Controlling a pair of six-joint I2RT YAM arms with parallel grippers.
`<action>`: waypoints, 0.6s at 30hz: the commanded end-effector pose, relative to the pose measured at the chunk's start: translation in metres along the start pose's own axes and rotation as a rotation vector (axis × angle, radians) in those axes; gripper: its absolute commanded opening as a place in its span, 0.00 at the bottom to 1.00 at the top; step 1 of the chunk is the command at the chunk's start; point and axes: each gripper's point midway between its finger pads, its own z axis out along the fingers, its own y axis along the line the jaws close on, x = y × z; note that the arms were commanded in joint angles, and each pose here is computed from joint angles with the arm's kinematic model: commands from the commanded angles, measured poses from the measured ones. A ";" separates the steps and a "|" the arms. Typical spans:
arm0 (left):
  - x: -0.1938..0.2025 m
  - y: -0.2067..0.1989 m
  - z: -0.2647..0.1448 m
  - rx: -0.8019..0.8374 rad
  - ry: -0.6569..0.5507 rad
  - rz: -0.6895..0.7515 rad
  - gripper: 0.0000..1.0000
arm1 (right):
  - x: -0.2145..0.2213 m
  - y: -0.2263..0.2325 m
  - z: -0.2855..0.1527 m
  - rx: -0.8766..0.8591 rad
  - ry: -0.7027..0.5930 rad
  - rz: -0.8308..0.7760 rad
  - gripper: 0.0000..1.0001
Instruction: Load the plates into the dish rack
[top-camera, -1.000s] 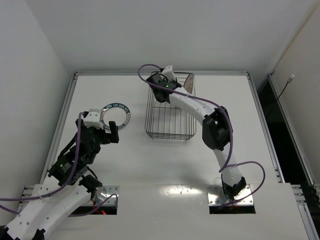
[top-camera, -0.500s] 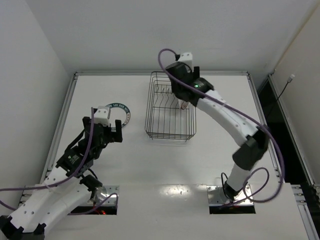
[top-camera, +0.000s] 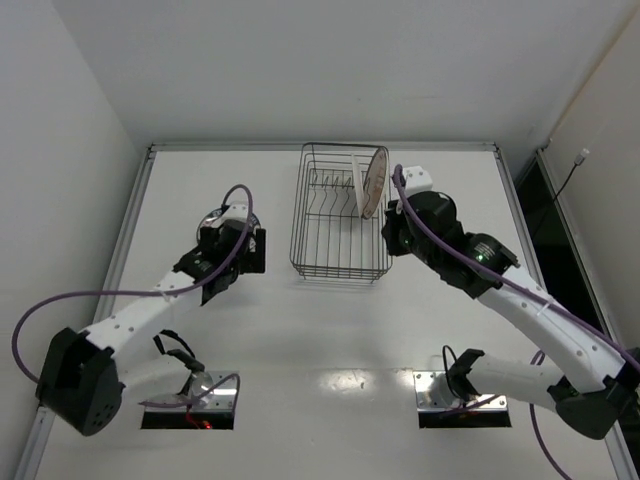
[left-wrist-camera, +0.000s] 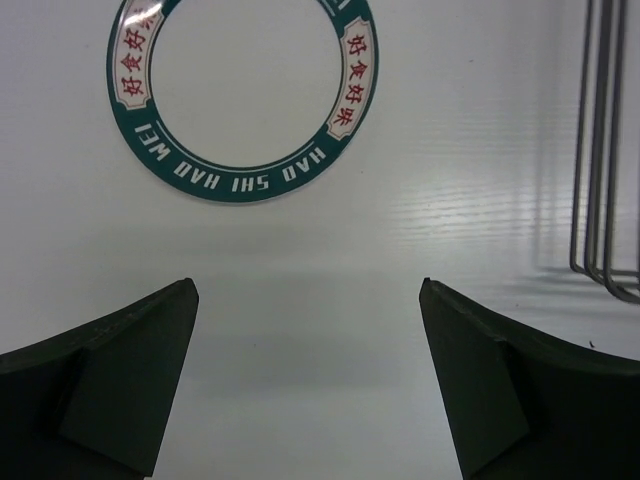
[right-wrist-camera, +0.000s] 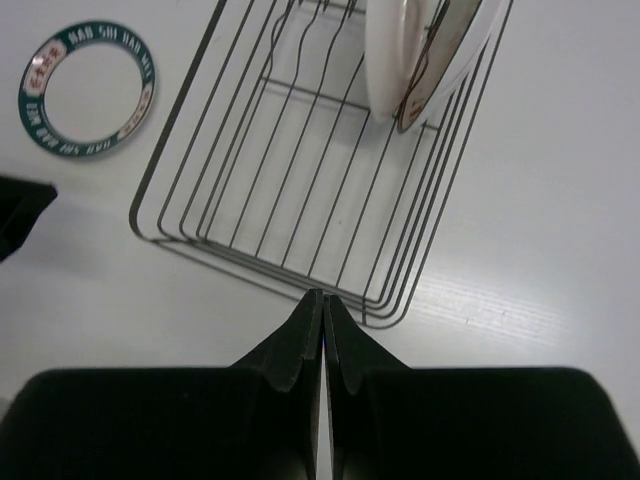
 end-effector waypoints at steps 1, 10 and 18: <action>-0.018 -0.010 0.024 -0.001 0.001 -0.091 0.91 | 0.012 0.011 -0.018 -0.101 0.020 0.026 0.00; -0.005 -0.016 0.077 -0.055 0.090 -0.075 0.87 | 0.023 0.010 -0.038 -0.150 0.035 0.038 0.02; -0.004 -0.007 0.115 -0.183 0.140 0.022 0.83 | 0.021 0.016 -0.050 -0.195 0.034 0.072 0.02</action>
